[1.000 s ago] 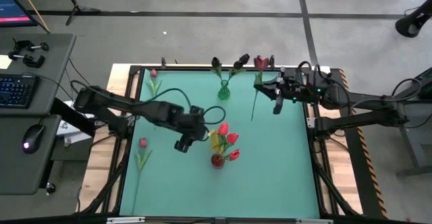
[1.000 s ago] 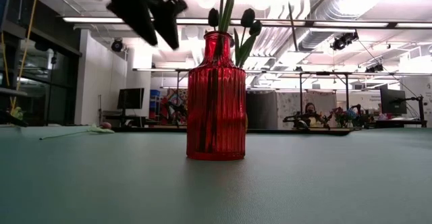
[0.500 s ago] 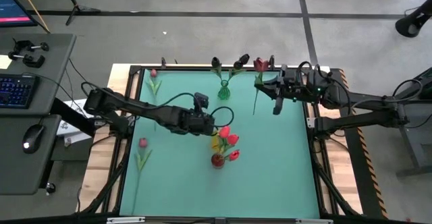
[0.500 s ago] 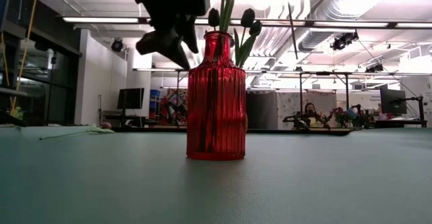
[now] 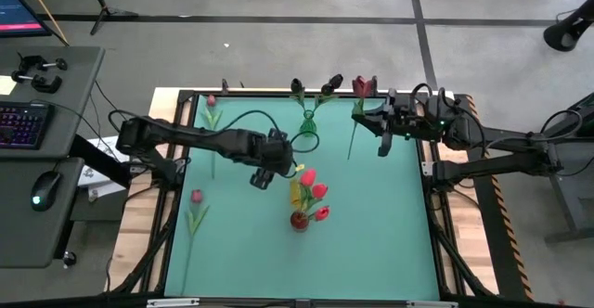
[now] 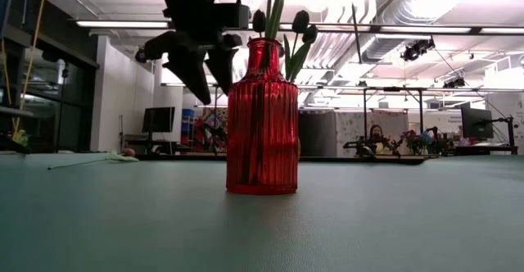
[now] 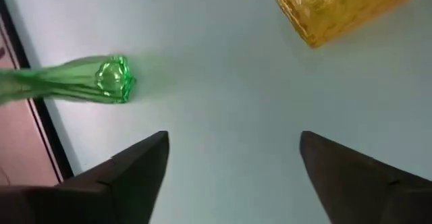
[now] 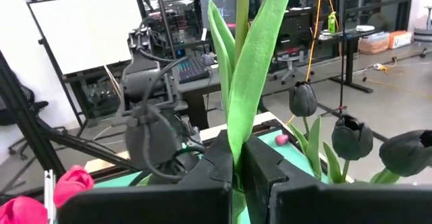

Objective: Sort flowers into vase by color
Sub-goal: Put the top right red tulip into the yellow vase

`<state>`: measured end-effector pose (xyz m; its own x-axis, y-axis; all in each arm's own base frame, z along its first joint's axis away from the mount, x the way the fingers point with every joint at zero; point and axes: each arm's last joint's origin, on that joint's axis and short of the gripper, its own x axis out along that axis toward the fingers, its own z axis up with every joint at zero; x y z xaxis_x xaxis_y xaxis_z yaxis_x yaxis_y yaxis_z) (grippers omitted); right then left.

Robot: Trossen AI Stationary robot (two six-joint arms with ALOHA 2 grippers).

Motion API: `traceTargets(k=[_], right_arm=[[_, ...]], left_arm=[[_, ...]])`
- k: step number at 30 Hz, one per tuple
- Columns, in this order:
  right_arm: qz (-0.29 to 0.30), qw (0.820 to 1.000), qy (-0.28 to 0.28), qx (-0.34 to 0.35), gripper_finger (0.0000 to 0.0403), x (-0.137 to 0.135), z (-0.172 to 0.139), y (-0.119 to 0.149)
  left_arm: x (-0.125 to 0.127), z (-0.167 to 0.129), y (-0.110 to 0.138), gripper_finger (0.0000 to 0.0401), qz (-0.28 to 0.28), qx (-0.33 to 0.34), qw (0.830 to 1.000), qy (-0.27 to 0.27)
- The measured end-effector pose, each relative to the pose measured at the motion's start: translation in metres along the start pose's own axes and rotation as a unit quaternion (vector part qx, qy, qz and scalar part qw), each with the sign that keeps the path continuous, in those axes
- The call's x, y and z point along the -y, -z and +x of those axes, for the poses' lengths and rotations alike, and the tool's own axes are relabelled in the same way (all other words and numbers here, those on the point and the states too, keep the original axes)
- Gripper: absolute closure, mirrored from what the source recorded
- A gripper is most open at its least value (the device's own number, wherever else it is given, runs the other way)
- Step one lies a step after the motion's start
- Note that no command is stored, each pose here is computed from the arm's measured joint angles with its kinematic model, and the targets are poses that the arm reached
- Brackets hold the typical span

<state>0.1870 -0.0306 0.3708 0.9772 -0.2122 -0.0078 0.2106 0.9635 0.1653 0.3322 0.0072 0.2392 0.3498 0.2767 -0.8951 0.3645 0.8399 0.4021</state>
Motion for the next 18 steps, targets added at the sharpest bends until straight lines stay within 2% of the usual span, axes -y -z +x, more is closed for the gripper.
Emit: traceTargets(k=[5,7,9,13,16,18], right_arm=[[0.022,1.0,0.008,0.002,0.0403,0.0,0.0,0.0],[0.025,1.0,0.009,0.002,0.0403,0.0,0.0,0.0],[0.032,0.999,0.009,0.002,0.0403,0.001,0.0,0.0],[0.035,0.999,0.009,0.002,0.0403,0.001,0.0,0.0],[0.044,0.999,0.009,0.002,0.0403,0.001,0.0,0.0],[0.05,0.999,0.009,0.002,0.0403,0.001,0.0,0.0]], left_arm=[[0.001,0.008,-0.007,0.0018,0.051,0.019,0.999,0.002],[-0.001,0.009,-0.013,0.0006,0.05,0.039,0.998,-0.022],[-0.003,0.007,-0.016,0.0003,0.027,0.032,0.997,-0.066],[-0.007,0.006,-0.013,0.0002,-0.07,0.001,0.987,-0.142],[-0.008,0.008,-0.006,0.0002,-0.077,-0.024,0.989,-0.121],[-0.009,0.01,0.001,0.0002,-0.103,-0.04,0.989,-0.101]])
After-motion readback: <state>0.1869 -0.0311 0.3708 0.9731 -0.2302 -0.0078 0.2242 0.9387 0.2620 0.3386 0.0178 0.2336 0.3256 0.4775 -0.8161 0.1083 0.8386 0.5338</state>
